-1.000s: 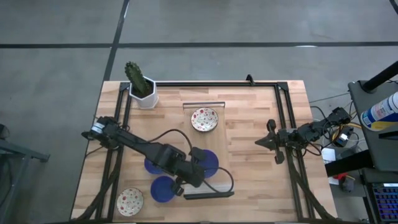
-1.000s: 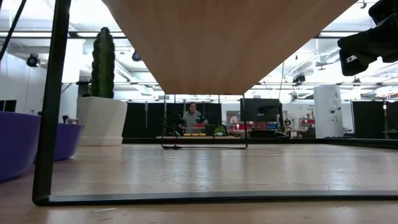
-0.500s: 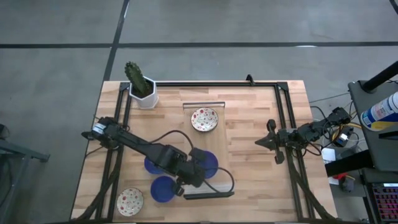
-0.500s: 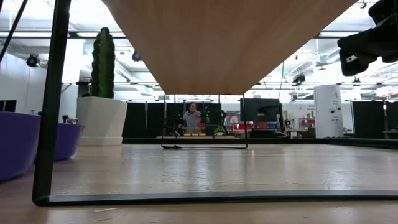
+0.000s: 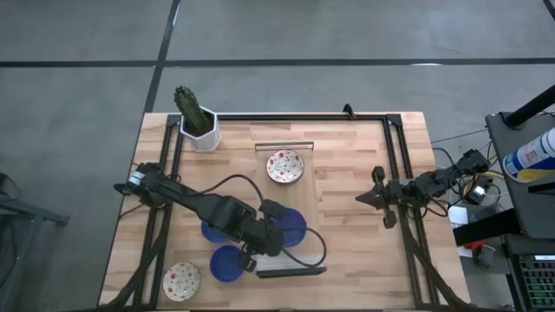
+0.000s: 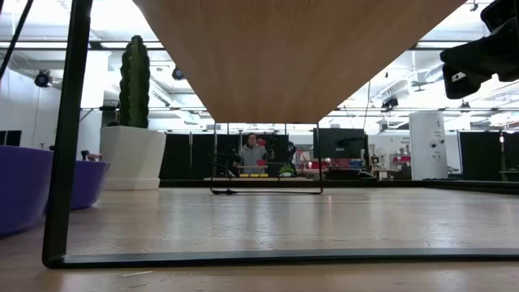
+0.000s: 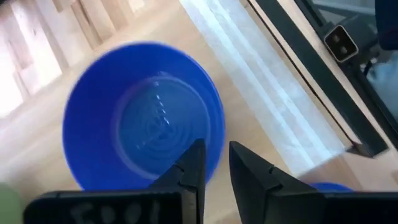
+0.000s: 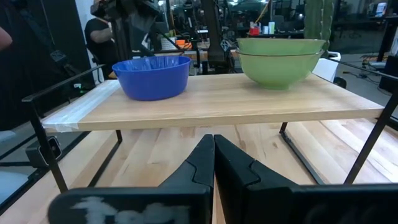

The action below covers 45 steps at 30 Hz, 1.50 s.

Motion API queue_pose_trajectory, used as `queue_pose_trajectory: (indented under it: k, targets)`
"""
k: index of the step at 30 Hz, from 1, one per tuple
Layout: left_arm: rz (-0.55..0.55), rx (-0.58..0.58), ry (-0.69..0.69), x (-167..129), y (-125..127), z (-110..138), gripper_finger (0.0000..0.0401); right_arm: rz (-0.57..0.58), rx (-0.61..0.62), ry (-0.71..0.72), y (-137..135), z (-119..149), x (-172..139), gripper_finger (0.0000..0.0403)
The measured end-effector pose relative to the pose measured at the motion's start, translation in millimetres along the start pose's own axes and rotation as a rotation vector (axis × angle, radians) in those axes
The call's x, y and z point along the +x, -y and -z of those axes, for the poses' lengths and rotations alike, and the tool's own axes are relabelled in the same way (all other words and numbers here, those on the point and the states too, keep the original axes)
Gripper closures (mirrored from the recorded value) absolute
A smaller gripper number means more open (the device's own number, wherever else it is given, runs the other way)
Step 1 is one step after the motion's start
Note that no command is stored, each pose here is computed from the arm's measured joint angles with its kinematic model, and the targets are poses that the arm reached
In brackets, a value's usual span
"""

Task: Pick & Place Mini bowls
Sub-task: Stack the top blue bowl on top of the blue bowl on the shelf

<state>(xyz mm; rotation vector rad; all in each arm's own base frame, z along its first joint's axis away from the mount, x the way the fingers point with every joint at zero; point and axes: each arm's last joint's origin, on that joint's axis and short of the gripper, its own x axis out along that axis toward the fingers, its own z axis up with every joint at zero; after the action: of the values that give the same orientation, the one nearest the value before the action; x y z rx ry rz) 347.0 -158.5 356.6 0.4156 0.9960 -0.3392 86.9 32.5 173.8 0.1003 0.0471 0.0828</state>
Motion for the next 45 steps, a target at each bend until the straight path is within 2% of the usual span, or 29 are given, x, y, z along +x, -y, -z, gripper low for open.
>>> queue_pose_trajectory:
  k: [6,16,22,29,37,42,45]
  targets:
    - [0.018,-0.048,-0.083,-3.3,7.8,7.2,0.0337,0.0,0.0,0.0,0.0,0.0,0.0,0.0394]
    - [0.064,-0.211,-0.27,-8.0,28.5,24.4,0.0337,0.0,0.0,0.0,0.0,-0.1,0.0,0.0394]
    - [0.051,-0.304,-0.315,-14.6,40.6,40.1,0.0337,0.0,0.0,0.0,0.0,-0.1,0.0,0.0394]
    - [0.013,-0.471,-0.297,-14.7,45.8,80.0,0.0334,0.0,0.0,0.0,0.0,-0.1,0.0,0.0394]
    - [-0.002,-0.693,-0.258,-2.1,51.3,145.7,0.0288,0.0,0.0,0.0,0.0,0.0,0.0,0.0394]
    - [0.01,-0.691,-0.255,9.4,60.3,171.5,0.0282,0.0,-0.001,0.0,0.0,0.0,0.0,0.0394]
    - [0.033,-0.665,-0.257,16.3,68.7,178.0,0.0282,0.0,-0.001,0.0,0.0,0.0,0.0,0.0394]
